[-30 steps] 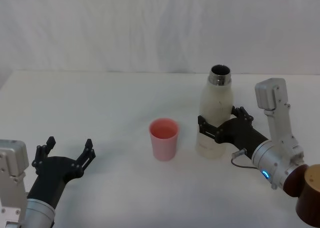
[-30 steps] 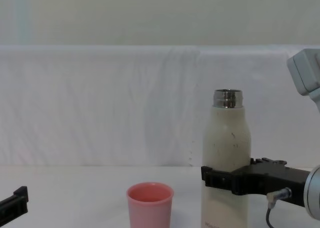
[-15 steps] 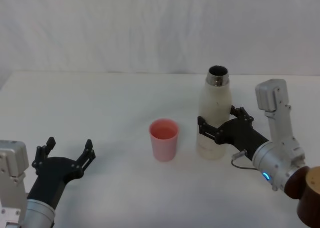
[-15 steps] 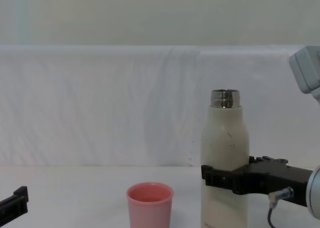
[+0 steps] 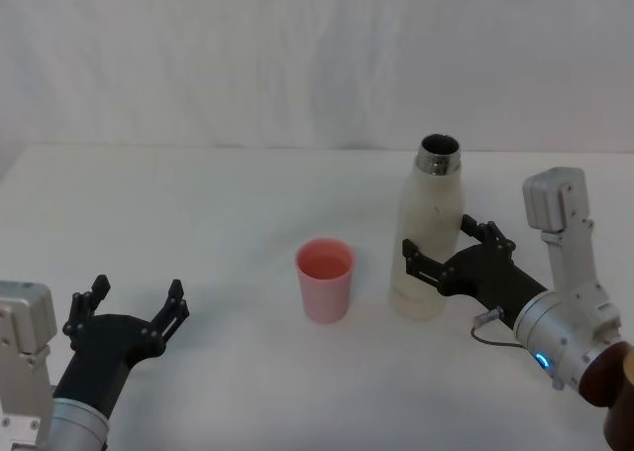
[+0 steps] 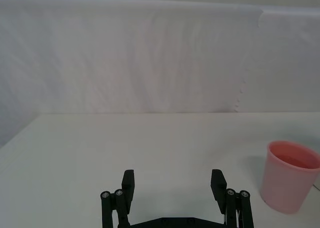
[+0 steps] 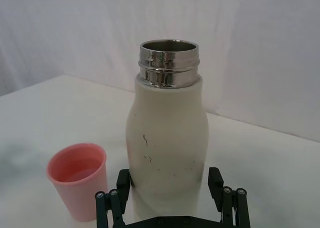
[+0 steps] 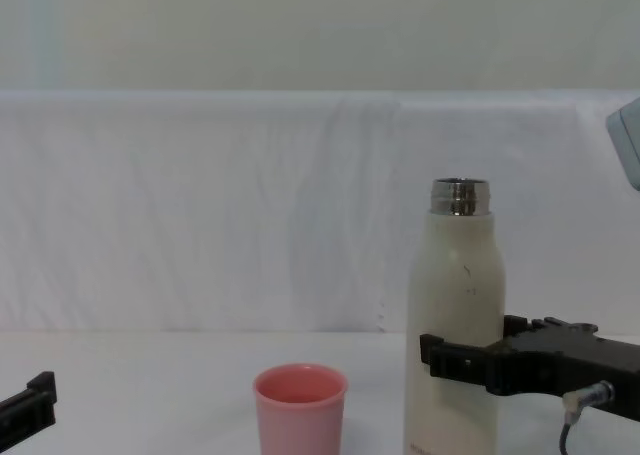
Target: Grasp the thermos with one hand and pour water into the cup lid.
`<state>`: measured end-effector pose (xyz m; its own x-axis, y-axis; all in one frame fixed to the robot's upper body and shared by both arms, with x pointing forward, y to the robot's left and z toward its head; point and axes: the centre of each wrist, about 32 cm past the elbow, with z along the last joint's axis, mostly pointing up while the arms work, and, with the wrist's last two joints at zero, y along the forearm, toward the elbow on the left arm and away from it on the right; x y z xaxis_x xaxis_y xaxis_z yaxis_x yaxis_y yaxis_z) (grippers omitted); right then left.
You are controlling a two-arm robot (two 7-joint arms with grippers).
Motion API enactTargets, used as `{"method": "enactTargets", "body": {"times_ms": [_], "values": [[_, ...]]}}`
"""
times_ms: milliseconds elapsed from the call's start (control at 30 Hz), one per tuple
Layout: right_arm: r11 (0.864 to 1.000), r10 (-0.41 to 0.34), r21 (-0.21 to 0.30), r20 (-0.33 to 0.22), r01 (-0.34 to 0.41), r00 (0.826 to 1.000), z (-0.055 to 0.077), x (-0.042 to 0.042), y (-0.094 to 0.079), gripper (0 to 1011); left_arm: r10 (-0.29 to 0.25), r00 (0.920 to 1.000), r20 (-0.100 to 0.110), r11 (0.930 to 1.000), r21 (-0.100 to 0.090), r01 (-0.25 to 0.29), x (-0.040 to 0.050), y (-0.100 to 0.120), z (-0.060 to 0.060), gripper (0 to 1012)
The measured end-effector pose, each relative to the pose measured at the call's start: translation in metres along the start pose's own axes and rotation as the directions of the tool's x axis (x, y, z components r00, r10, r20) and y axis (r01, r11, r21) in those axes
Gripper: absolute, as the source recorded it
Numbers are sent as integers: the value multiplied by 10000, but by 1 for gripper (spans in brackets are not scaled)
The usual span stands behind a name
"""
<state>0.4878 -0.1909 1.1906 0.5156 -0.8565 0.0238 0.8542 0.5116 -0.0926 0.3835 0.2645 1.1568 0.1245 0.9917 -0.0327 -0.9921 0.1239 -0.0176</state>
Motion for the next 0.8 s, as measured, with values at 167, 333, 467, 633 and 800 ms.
{"method": "enactTargets", "body": {"times_ms": [167, 333, 467, 633, 800], "values": [[10000, 16, 38, -12, -16, 10000, -2, -5, -36, 1003, -1, 10000, 0, 10000, 1, 1, 0, 0, 0, 1001], [10000, 3, 93, -88, -2, 10000, 0, -8, -80, 1003, -1, 10000, 0, 10000, 0, 1, 0, 0, 0, 1001], [9999, -29, 144, -166, 31, 9999, 1, -10, -137, 1003, -1, 10000, 0, 10000, 1, 1, 0, 0, 0, 1001], [9997, -85, 215, -270, 91, 9996, -2, -10, -223, 1003, 0, 10000, 0, 10000, 0, 0, 0, 0, 0, 1001], [9995, -114, 279, -353, 124, 9993, -11, -25, -302, 1003, 0, 10000, 0, 10000, 1, 0, 0, 0, 0, 1001]]}}
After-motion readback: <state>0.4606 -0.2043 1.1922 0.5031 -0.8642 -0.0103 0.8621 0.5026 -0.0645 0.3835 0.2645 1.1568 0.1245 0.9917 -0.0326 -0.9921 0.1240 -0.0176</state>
